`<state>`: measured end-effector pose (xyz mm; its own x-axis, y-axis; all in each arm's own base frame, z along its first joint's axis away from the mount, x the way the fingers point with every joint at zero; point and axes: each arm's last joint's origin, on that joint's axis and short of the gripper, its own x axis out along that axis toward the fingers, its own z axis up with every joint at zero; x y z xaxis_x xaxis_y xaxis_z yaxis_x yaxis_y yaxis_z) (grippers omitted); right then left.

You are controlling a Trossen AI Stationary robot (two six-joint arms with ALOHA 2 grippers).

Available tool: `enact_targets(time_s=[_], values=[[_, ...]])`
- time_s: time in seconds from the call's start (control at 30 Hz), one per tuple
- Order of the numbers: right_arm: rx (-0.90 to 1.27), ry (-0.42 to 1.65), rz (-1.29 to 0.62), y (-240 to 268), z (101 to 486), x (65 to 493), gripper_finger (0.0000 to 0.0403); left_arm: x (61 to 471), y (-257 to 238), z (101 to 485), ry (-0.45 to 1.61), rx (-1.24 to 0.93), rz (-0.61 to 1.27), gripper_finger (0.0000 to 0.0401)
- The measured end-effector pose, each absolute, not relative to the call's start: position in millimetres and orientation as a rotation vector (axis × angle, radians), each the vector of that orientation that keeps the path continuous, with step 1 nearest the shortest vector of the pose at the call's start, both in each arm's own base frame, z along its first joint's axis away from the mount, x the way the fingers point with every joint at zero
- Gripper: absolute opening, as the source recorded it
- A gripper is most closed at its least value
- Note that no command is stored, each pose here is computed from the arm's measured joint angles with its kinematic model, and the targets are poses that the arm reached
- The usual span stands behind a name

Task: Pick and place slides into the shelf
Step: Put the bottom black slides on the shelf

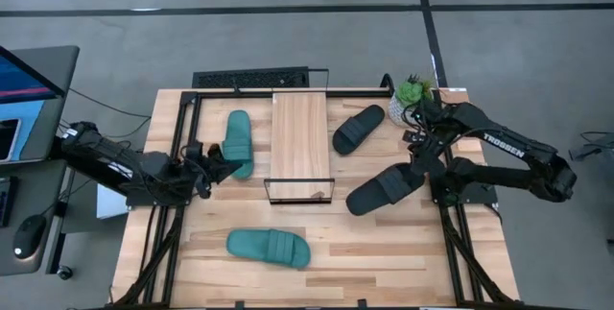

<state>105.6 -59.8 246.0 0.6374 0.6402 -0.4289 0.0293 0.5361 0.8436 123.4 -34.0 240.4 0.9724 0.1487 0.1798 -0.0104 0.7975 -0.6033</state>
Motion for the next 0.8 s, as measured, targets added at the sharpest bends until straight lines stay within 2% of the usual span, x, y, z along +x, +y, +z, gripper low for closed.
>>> enact_targets(time_s=[0.23,0.57,0.8], values=[[0.862,0.714,0.370,-63,267,100,0.0000,123,-34,264,-0.139,-0.540,0.108,0.0006],[0.648,0.387,0.204,-94,330,106,0.0000,123,-34,265,-0.112,-0.527,0.116,0.0006],[0.631,0.223,0.171,-116,356,120,0.0000,123,-34,265,-0.111,-0.524,0.116,0.0006]])
